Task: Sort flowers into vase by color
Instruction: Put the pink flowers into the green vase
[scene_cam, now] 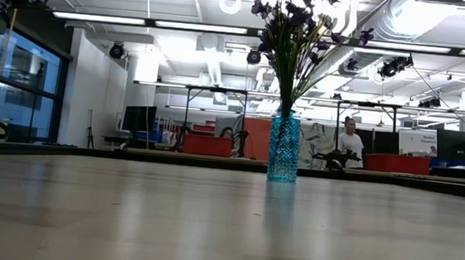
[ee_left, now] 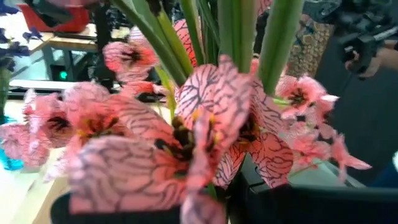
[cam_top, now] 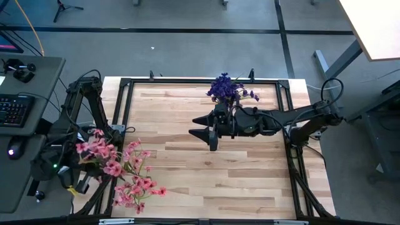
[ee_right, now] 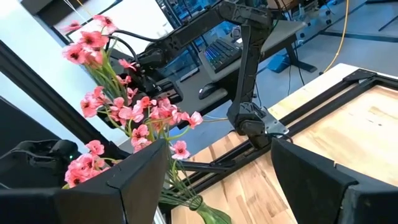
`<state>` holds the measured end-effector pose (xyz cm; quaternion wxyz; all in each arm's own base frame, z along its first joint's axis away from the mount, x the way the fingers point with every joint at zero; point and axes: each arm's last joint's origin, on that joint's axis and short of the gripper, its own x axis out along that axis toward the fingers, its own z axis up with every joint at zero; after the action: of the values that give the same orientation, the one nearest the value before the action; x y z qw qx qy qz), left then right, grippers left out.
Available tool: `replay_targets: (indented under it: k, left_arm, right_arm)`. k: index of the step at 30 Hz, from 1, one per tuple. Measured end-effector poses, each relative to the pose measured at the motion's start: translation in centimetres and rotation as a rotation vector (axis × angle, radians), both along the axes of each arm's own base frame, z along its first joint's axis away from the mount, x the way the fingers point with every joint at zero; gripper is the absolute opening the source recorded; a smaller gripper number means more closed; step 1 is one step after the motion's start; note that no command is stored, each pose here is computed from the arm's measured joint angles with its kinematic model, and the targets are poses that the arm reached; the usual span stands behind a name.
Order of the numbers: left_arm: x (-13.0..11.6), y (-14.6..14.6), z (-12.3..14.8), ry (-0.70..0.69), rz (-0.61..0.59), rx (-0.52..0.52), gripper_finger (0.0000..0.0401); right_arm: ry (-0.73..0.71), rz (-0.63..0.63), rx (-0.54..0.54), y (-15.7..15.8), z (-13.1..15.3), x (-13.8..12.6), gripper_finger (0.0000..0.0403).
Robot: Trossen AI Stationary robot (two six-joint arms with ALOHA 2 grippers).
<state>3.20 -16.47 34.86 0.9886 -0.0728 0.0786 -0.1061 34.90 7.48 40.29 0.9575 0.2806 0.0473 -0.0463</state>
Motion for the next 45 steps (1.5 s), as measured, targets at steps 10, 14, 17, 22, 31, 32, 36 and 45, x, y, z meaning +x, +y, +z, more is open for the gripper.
replay_targets:
  k: [10,14,17,22,31,32,36,45]
  left_arm:
    - [1.4,0.2,-1.7,-0.007,0.092,0.08,0.0]
    - [1.8,0.3,-1.6,-0.007,0.113,0.074,0.0]
    - [2.0,0.2,-1.4,-0.01,0.108,0.084,0.0]
    - [2.0,-0.3,-0.4,-0.027,0.053,0.048,0.0]
    - [2.4,-0.5,-0.5,-0.019,0.022,0.08,0.0]
    - [2.5,-0.5,-0.6,-0.017,0.029,0.092,0.0]
    - [3.1,-0.8,-1.0,-0.005,0.048,0.122,0.0]
    - [3.6,-1.7,-1.7,0.035,0.008,0.121,0.0009]
  right_arm:
    - [0.0,0.005,0.001,0.0,0.0,0.0,0.0282]
    - [0.0,0.004,0.001,0.0,0.0,0.0,0.0282]
    - [-0.001,0.004,0.001,0.0,0.0,0.0,0.0282]
    - [0.0,0.004,0.001,0.0,0.0,0.0,0.0282]
    - [0.0,0.004,0.001,0.0,0.0,0.0,0.0282]
    - [0.0,0.005,0.001,0.0,0.0,0.0,0.0282]
    - [0.0,0.005,0.004,0.1,0.0,0.0,0.0282]
    - [-0.001,0.004,0.004,0.1,0.0,0.0,0.0282]
